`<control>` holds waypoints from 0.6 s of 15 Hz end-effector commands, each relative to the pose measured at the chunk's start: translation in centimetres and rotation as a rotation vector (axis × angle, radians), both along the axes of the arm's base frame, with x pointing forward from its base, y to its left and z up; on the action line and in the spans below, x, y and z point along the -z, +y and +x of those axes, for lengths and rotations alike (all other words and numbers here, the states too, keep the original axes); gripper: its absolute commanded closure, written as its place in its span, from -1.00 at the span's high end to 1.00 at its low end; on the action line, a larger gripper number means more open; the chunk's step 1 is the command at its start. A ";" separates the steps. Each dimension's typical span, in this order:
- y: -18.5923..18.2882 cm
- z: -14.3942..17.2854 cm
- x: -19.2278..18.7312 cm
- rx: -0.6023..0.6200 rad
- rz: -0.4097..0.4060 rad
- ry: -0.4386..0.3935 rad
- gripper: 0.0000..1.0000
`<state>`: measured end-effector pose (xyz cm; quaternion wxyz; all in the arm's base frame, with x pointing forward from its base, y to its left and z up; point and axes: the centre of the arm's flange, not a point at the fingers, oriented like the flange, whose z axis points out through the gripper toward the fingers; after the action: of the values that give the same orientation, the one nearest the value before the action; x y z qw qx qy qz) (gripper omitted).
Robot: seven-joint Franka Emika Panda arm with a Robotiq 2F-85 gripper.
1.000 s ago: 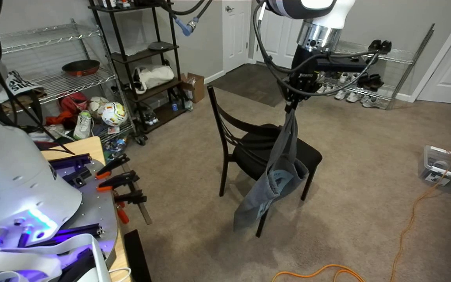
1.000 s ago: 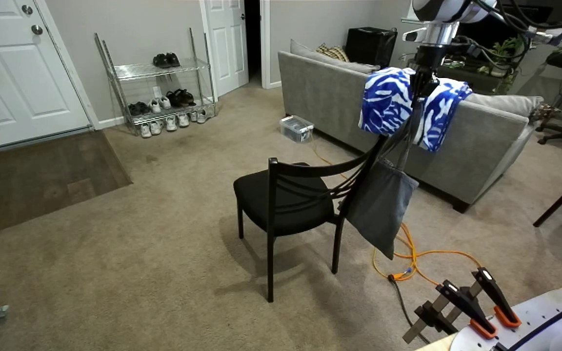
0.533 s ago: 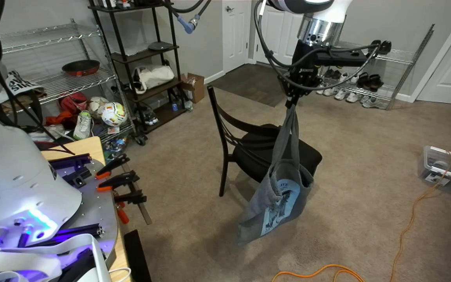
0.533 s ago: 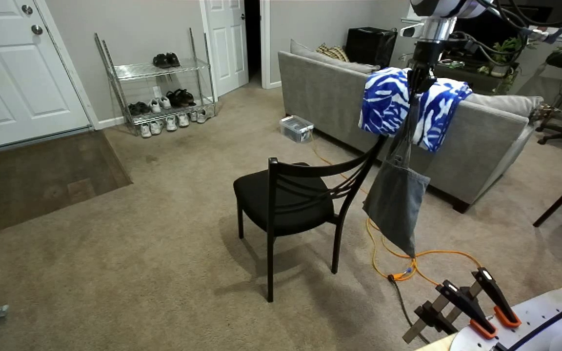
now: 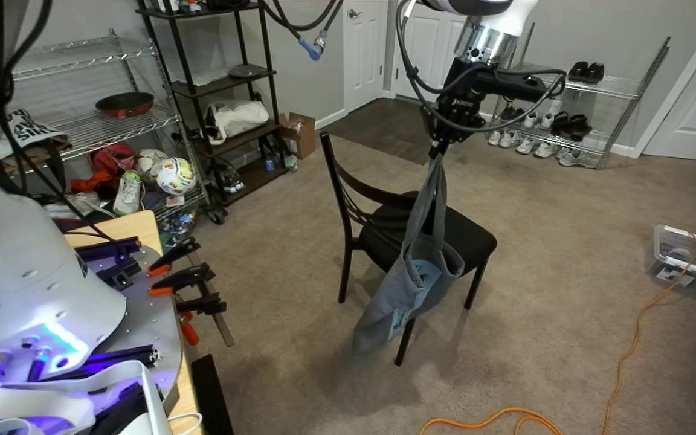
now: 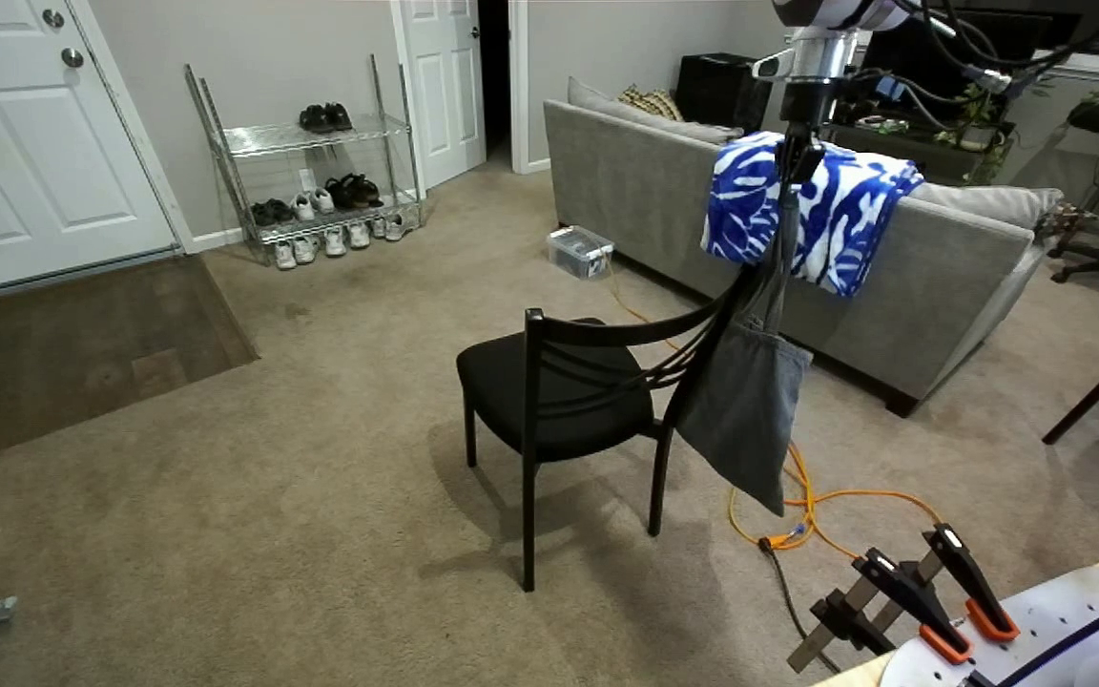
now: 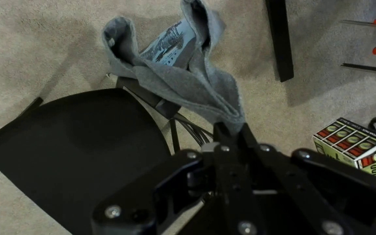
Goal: Move the bag to the right side of the chair
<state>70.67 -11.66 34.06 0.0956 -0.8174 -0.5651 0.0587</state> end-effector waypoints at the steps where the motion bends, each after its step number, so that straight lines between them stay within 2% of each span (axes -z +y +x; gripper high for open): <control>1: -0.5 2.8 -0.2 0.044 -0.021 0.022 -0.95; 6: -1.2 4.4 -0.4 0.081 -0.022 0.039 -0.95; 9: -0.4 5.1 -0.6 0.098 -0.003 0.086 -0.95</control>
<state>73.16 -12.39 33.67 0.1066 -0.8352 -0.5341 0.0757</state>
